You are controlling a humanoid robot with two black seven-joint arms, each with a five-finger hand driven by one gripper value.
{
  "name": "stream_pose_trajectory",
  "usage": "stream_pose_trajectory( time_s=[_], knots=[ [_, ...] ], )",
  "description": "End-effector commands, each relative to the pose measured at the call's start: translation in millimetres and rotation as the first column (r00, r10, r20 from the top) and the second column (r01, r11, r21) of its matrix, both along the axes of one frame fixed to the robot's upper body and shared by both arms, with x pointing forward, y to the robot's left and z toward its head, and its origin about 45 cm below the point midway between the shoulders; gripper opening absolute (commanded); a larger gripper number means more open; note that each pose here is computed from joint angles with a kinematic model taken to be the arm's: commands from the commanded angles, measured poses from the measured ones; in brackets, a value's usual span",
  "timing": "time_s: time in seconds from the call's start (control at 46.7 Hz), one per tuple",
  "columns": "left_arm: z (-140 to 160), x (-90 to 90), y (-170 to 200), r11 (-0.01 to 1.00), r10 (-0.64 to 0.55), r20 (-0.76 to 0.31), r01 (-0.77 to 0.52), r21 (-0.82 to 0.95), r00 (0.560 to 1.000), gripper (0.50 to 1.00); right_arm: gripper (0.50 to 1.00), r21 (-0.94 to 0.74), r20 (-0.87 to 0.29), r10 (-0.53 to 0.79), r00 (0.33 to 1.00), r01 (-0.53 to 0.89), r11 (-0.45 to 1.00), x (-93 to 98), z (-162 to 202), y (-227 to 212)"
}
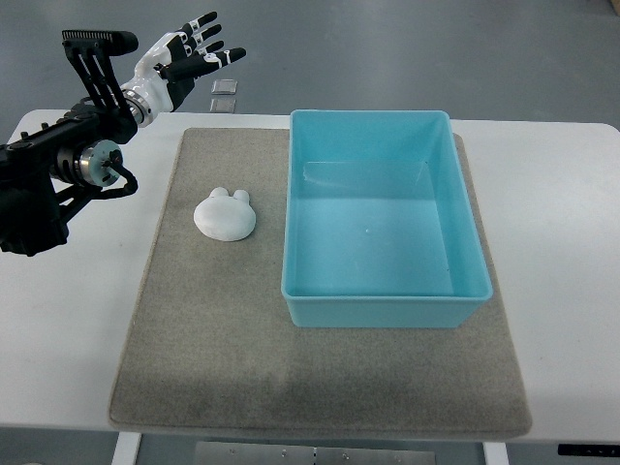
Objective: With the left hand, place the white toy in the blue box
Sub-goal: 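Reach the left hand down over the white rabbit toy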
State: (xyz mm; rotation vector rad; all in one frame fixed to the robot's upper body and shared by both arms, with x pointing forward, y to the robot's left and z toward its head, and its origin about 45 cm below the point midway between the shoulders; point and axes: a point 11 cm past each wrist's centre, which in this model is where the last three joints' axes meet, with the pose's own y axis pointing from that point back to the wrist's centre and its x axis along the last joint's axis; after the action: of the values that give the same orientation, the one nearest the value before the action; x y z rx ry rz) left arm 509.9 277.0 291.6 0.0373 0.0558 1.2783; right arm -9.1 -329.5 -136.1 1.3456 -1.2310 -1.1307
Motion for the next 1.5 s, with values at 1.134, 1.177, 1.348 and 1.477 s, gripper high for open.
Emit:
stream_pose_trajectory(
  time_s=[1.134, 1.177, 1.348, 1.477],
  knots=[
    [-9, -78.9, -1, 0.373, -0.540, -0.277, 0.522, 0.767, 0.794, 0.992, 0.936, 0.000, 0.000, -0.001, 1.000, 0.001, 1.000, 0.0, 0, 0],
    [-9, -78.9, -2, 0.339, -0.551, -0.281, 0.518, 0.785, 0.786, 0.992, 0.936, 0.000, 0.000, 0.001, 1.000, -0.001, 1.000, 0.0, 0, 0],
    [-15, -82.2, -8, 0.276, -0.575, -0.302, 0.528, 0.803, 0.760, 0.992, 0.936, 0.000, 0.000, -0.001, 1.000, 0.001, 1.000, 0.0, 0, 0],
    [-19, -83.9, -10, 0.238, -0.585, -0.316, 0.531, 0.813, 0.747, 0.992, 0.936, 0.000, 0.000, 0.001, 1.000, -0.001, 1.000, 0.0, 0, 0]
  ],
)
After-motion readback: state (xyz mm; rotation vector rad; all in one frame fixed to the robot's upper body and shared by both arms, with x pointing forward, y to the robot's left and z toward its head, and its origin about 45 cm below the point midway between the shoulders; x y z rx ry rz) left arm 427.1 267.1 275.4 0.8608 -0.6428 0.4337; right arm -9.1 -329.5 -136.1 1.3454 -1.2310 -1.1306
